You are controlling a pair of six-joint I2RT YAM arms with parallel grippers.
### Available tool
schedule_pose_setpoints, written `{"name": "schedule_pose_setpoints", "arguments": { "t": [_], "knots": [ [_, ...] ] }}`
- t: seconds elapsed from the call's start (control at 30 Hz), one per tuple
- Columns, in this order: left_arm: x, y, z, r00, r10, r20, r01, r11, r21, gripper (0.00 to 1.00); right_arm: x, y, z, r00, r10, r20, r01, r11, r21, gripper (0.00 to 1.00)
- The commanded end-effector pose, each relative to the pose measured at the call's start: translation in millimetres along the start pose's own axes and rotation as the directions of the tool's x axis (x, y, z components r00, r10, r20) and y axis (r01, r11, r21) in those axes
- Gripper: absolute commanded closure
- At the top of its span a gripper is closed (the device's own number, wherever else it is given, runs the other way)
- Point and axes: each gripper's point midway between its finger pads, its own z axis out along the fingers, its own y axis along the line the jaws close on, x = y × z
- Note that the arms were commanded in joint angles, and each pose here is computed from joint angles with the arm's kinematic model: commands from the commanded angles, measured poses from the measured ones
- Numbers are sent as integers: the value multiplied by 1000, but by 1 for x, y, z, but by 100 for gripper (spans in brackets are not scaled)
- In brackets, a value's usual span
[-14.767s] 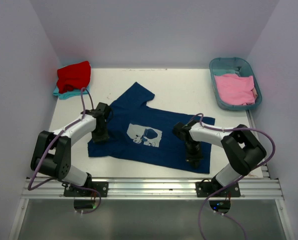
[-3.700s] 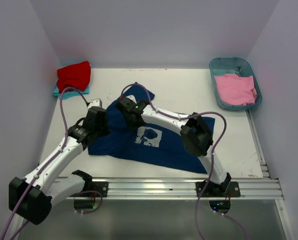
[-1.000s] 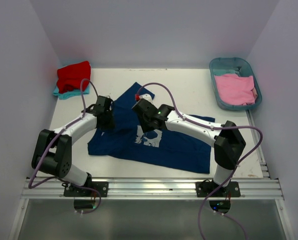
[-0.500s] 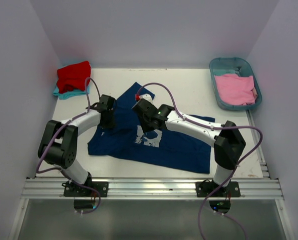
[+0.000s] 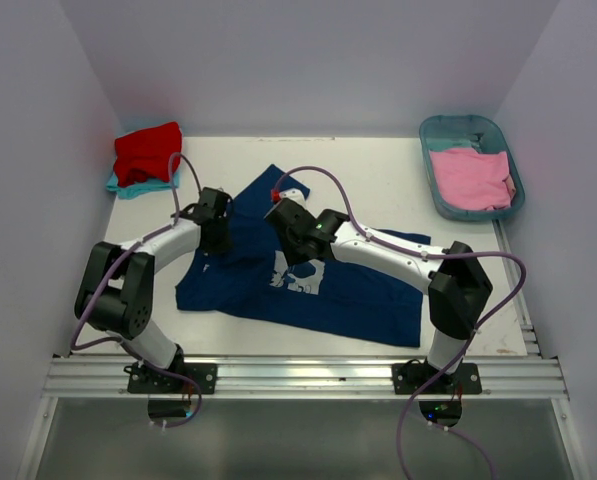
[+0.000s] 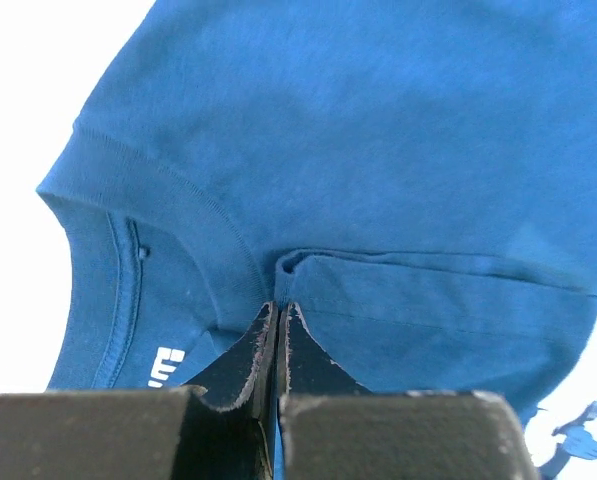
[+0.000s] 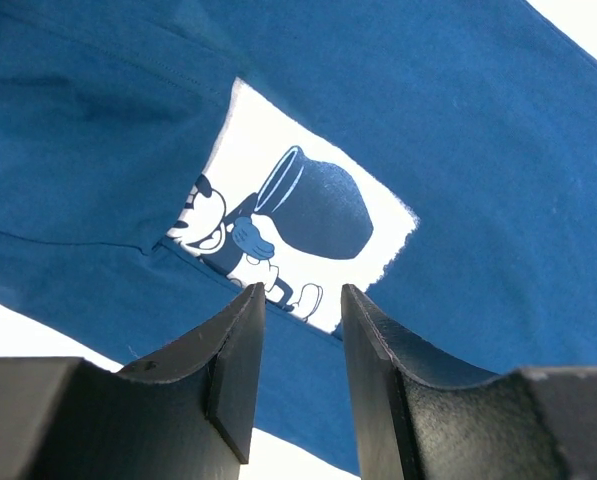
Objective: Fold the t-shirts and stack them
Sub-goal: Fold the flattened tshirt in 1/3 of the way
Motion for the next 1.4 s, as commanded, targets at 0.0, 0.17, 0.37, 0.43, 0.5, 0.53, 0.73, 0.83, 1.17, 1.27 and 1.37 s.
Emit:
{"name": "schedule_pose_setpoints", "arguments": {
  "t": [0.0,0.17,0.37,0.43,0.5,0.53,0.73,0.83,1.17,1.27,1.37],
  "knots": [
    [-51,-20,-25,989,-18,150,5,997,83,100,-10,-3,-5,999,11,46,-11,1000,10,60],
    [-72,-30,-35,982,-7,186,-12,995,101,100,-11,-4,-4,999,11,47,-12,1000,16,60],
    [-86,-33,-29,981,22,192,-38,996,79,100,-10,-7,-3,999,12,44,-13,1000,24,60],
    [-85,-30,-23,984,31,174,-41,997,57,100,-10,-8,-4,999,11,44,-12,1000,25,60],
    [-85,-30,-17,986,33,165,-41,998,44,100,-9,-8,-3,999,11,43,-12,1000,26,60],
    [-86,-29,-15,986,34,162,-41,998,38,100,-9,-8,-3,999,10,41,-11,1000,27,60],
    [-78,-7,-12,991,4,134,8,996,-84,56,-8,-12,-5,999,12,44,-13,999,38,59],
    [-78,5,-29,986,-34,162,56,989,-134,44,-9,-18,-7,998,31,56,-34,998,55,58],
    [-26,-50,-74,989,49,142,-82,967,241,100,-1,-101,-20,954,265,138,-295,908,296,100],
    [11,-62,-58,994,84,73,-104,939,326,100,23,-142,-17,888,438,139,-457,817,352,100],
    [31,-61,-39,996,85,36,-92,942,324,100,43,-176,-12,861,489,143,-502,767,401,100]
  ]
}}
